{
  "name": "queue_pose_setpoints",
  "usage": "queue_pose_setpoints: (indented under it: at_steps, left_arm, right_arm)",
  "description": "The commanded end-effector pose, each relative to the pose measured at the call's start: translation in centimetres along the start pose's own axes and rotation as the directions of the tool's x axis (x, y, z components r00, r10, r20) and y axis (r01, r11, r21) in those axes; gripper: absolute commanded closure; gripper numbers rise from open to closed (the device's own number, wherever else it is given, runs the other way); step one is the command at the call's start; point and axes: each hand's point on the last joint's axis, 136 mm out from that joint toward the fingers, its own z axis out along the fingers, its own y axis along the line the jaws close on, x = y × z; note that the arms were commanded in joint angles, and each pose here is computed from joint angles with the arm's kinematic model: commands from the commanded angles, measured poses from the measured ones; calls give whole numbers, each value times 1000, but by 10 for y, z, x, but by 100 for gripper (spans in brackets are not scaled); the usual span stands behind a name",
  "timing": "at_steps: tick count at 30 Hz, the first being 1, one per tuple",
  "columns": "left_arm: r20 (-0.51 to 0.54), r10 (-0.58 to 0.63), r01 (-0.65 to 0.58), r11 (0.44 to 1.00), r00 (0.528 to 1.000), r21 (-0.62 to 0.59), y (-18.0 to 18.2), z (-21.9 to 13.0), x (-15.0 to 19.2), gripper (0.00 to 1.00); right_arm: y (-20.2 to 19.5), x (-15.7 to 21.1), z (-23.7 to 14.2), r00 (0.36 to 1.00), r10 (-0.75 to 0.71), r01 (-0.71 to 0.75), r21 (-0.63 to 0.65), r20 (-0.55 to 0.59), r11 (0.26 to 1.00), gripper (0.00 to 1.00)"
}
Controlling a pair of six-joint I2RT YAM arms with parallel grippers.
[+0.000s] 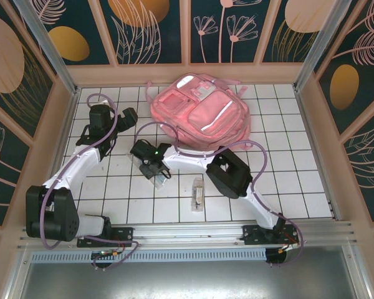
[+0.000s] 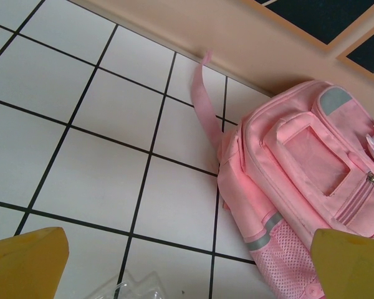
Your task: Pack the student bag
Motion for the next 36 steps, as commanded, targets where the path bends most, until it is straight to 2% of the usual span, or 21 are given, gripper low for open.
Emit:
queue_pose_setpoints:
  at_steps: [1, 4, 8, 11, 14, 17, 24, 26, 32, 36]
  left_arm:
    - [49, 0, -1, 1000, 999, 30, -8, -7, -17, 1]
    - [47, -1, 0, 1000, 999, 30, -7, -7, -16, 1]
    - [44, 0, -1, 1000, 999, 28, -7, -5, -15, 1]
    - [45, -1, 0, 1000, 999, 30, -7, -6, -16, 1]
    - [45, -1, 0, 1000, 999, 30, -7, -6, -16, 1]
    - [42, -1, 0, 999, 999, 33, -8, -5, -15, 1]
    - [32, 3, -4, 1000, 999, 29, -6, -3, -12, 1]
    - [29, 3, -4, 1000, 1000, 26, -6, -2, -12, 1]
    - [4, 8, -9, 999, 1000, 51, -10, 1, -8, 2]
    - [-13, 10, -8, 994, 1000, 113, -21, 1, -6, 6]
  right_arm:
    - [-8, 18, 14, 998, 21, -23, -28, -59, 999, 57]
    - [-8, 9, 3, 999, 26, -27, -34, -29, 999, 63]
    - [-6, -8, -22, 999, 40, -38, -72, 25, 997, 67]
    - [-4, -17, -40, 996, 59, -52, -114, 61, 992, 83]
    - [-8, -21, -50, 993, 90, -78, -151, 79, 985, 87]
    - [-12, -22, -53, 990, 115, -99, -173, 84, 980, 100]
    - [-11, -26, -63, 985, 143, -118, -221, 99, 968, 100]
    - [-11, -32, -73, 978, 173, -136, -270, 118, 953, 100]
    - [-30, -46, -118, 930, 328, -216, -479, 164, 851, 100]
    - [-53, -48, -150, 896, 398, -231, -555, 200, 799, 100]
